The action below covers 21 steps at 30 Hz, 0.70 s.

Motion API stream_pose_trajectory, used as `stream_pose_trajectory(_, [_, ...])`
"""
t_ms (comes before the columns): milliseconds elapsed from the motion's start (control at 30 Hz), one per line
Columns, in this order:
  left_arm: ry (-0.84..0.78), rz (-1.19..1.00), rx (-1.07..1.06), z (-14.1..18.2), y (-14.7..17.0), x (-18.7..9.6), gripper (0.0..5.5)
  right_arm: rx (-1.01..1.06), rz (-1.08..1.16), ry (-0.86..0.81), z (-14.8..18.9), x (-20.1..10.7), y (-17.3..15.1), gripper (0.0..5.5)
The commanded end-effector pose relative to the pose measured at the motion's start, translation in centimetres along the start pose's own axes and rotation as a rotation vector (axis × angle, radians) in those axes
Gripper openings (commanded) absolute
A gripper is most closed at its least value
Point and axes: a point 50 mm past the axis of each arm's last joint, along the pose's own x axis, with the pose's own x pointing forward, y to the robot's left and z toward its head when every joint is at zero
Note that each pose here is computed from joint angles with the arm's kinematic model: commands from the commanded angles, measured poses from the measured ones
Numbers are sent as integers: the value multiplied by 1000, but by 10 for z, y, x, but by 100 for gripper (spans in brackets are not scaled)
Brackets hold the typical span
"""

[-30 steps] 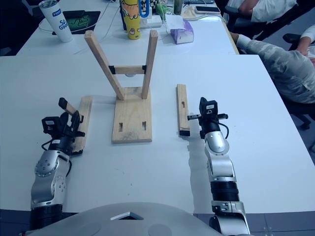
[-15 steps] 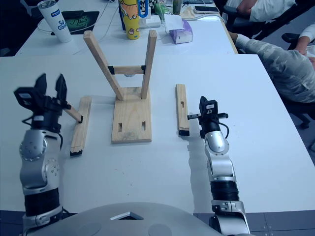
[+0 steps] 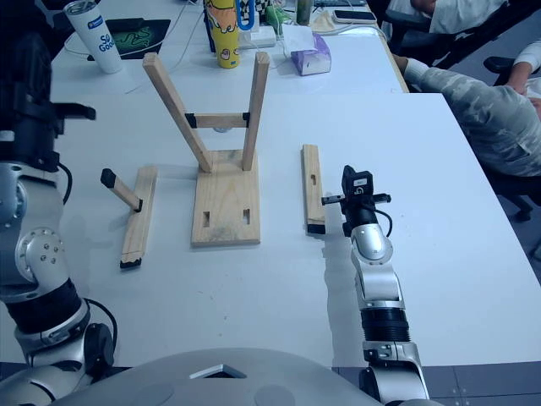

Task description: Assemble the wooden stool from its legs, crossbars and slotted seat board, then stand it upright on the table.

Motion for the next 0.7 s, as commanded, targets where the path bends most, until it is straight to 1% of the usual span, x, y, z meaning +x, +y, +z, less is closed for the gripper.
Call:
stream_pose_trajectory(33, [409, 36, -67, -91, 7, -26, 0, 12, -14, -13, 4, 3, -2, 0])
stream_pose_trajectory(100, [455, 21, -83, -106, 5, -29, 0, 16, -14, -19, 5, 4, -2, 0])
stream_pose_trajectory(167, [422, 18, -99, -105, 5, -27, 0, 17, -8, -24, 7, 6, -1, 0])
stream_pose_trajectory(200, [382, 11, -102, -99, 3, -24, 0, 18, -6, -25, 7, 7, -1, 0])
stream_pose_trajectory(333, [225, -22, -86, -72, -1, -12, 0, 14, -5, -22, 6, 5, -2, 0])
stream_pose_trajectory(433, [90, 10, -78, -49, 3, -7, 0, 13, -7, -18, 5, 4, -2, 0])
stream_pose_trajectory(500, [-35, 49, -79, -27, 9, -3, 0, 14, -9, -16, 4, 3, -1, 0])
stream_pose_trajectory(600, [-258, 130, -84, 16, 25, 0, 0, 15, -13, -13, 3, 2, -1, 0])
stream_pose_trajectory(667, [-331, 169, -77, 32, 38, -1, 0, 17, -18, -11, 2, 1, -1, 0])
stream_pose_trajectory(700, [-324, 183, -75, 33, 45, -2, 20, 18, -20, -11, 2, 1, -1, 0])
